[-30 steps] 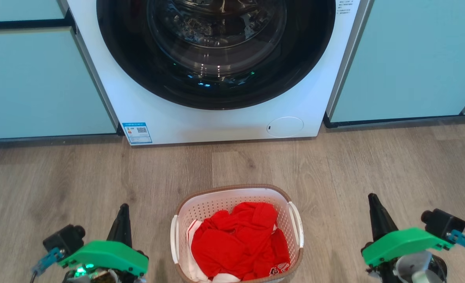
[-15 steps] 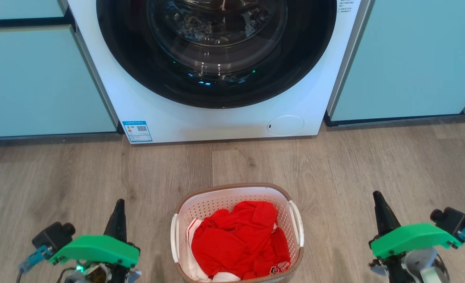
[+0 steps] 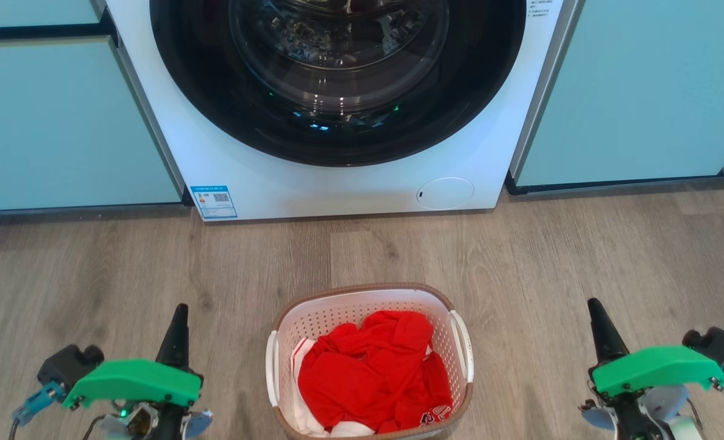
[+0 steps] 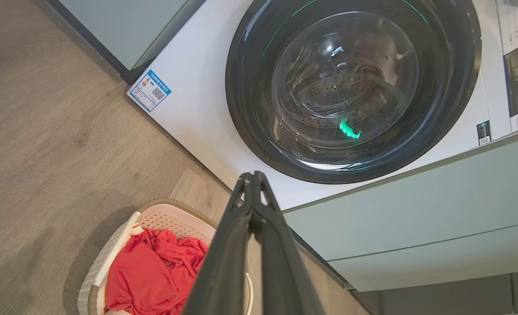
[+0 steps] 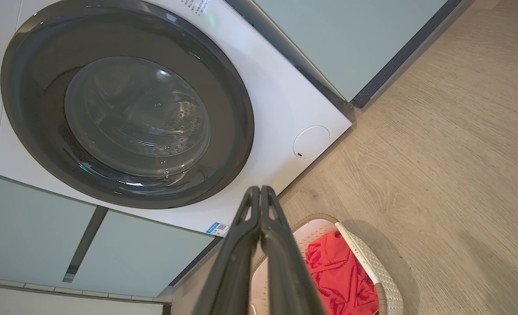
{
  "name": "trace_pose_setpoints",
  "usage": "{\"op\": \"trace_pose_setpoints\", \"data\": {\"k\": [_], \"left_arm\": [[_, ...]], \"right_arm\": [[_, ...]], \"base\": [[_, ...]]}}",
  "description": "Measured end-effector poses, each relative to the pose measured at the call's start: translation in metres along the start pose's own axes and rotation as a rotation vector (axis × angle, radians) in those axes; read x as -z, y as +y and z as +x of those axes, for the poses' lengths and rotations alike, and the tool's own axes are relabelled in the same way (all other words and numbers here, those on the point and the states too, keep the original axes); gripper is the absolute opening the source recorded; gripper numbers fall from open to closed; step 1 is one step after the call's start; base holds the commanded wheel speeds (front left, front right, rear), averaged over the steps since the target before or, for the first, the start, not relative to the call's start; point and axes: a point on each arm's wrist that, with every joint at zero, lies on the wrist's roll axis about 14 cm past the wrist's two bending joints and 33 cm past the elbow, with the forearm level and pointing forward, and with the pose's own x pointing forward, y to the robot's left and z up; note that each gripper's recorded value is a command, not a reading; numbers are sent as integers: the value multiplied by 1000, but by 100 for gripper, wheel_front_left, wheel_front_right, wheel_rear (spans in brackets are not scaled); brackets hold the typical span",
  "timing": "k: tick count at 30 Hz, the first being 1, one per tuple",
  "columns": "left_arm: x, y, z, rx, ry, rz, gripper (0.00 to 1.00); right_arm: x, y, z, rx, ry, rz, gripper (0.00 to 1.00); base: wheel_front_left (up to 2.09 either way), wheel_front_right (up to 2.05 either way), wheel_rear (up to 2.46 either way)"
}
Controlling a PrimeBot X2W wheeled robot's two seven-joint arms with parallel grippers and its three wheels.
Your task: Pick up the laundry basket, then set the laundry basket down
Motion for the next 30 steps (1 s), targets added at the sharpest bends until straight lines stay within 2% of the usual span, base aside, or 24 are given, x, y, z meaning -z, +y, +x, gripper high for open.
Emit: {"op": "trace_pose_setpoints", "data": {"k": [30], "left_arm": [[-12,4,6,10,3,-313,0]], "right_arm": [[-12,-6,8,22,-11,312,0]], "base": [[0,0,0]]}}
